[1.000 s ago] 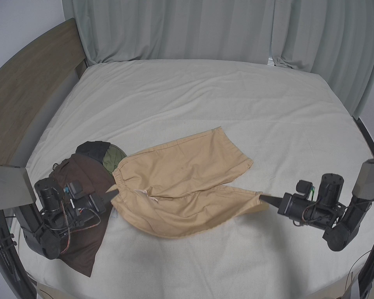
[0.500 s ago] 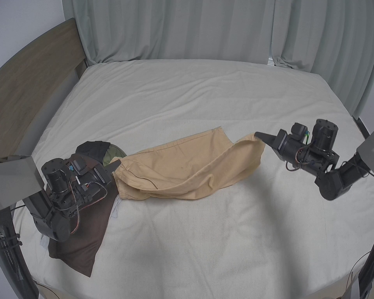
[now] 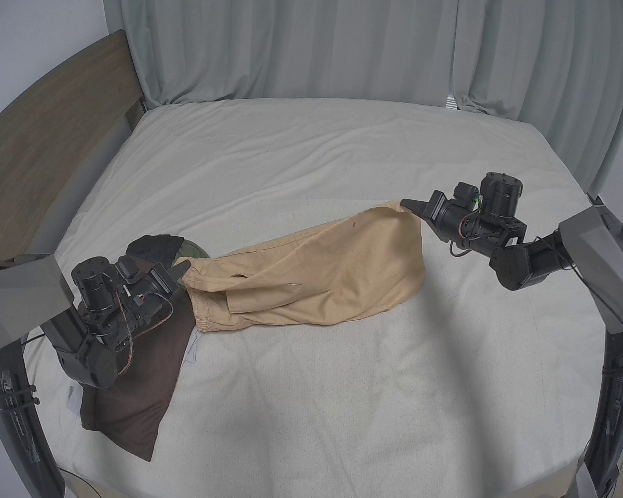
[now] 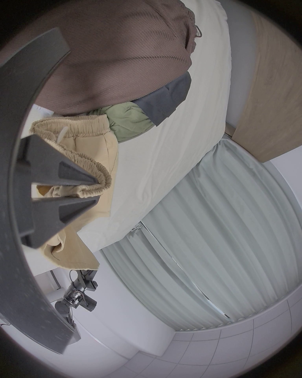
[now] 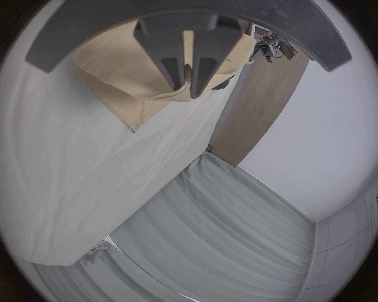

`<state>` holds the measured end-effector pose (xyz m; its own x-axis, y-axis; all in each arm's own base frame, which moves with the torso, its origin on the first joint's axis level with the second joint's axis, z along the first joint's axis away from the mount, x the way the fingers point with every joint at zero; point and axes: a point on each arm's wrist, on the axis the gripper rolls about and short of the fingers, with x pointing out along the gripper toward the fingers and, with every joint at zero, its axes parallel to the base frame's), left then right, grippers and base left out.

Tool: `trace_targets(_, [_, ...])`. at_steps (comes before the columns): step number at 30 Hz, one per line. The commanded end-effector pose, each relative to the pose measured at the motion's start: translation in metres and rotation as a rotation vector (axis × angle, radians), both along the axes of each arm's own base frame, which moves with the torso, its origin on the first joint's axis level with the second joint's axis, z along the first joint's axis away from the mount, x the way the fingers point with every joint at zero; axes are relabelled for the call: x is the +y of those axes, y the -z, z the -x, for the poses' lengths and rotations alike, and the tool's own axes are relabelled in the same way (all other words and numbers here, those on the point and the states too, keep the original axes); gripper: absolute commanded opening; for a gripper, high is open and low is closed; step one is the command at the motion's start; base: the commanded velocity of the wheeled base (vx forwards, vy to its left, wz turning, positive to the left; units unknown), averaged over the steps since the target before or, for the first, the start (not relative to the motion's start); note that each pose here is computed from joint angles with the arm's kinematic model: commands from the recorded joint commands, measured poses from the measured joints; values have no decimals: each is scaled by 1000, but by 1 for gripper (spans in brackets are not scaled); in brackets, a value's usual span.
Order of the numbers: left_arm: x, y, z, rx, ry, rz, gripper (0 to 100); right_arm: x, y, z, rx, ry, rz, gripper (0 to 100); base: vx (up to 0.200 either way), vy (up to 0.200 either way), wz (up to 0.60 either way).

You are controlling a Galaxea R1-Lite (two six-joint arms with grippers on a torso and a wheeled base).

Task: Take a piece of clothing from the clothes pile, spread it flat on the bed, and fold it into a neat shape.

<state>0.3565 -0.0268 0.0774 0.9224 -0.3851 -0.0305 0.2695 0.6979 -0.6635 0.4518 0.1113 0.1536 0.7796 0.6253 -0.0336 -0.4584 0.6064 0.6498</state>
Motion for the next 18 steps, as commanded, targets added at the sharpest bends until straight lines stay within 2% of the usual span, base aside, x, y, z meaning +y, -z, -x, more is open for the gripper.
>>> trace_targets(1, [4, 6, -9, 10, -18, 5, 0, 3, 33, -24, 43, 4, 9, 0, 0, 0, 0])
trace_targets(18, [17, 19, -19, 32, -63, 10, 0, 6, 45, -69, -19, 18, -6, 0, 0, 0, 0])
